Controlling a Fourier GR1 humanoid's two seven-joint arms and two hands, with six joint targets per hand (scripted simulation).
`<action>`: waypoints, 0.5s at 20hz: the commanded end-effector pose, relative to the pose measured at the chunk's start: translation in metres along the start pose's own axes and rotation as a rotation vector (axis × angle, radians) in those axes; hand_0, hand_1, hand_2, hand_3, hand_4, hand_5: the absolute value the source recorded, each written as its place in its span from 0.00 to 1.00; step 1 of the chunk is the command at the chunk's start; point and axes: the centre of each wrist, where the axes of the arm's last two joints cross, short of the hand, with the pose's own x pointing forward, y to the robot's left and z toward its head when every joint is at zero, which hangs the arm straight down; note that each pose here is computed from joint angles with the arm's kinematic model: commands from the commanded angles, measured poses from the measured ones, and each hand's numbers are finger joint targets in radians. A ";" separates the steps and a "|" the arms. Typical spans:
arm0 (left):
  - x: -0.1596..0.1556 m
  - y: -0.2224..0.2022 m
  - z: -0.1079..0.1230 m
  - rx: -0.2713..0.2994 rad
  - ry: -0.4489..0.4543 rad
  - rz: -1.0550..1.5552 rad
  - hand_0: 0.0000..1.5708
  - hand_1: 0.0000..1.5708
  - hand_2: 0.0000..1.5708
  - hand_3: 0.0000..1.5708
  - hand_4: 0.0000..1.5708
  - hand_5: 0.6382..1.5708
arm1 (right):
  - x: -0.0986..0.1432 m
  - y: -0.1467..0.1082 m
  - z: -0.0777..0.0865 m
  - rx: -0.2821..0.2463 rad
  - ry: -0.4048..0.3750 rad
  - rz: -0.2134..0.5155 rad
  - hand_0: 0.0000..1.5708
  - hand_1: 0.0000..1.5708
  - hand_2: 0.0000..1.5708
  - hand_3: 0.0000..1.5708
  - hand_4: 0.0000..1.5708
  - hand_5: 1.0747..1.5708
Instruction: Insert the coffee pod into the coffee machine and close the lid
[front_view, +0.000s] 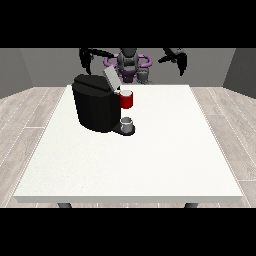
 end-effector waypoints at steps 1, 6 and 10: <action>0.018 -0.011 0.003 -0.004 -0.045 -0.007 0.00 0.00 0.00 0.00 0.23 1.00 | 0.008 -0.001 -0.014 0.013 0.013 -0.034 0.00 0.00 0.00 0.00 0.09 1.00; 0.034 0.025 0.014 0.075 -0.073 -0.016 0.00 0.00 0.00 0.00 0.23 1.00 | 0.012 0.021 -0.015 0.104 0.006 0.003 0.00 0.00 0.00 0.00 0.00 1.00; 0.024 0.005 0.027 0.077 -0.070 0.006 0.00 0.00 0.00 0.00 0.23 1.00 | 0.012 0.044 -0.019 0.119 -0.023 0.004 0.00 0.00 0.00 0.00 0.00 1.00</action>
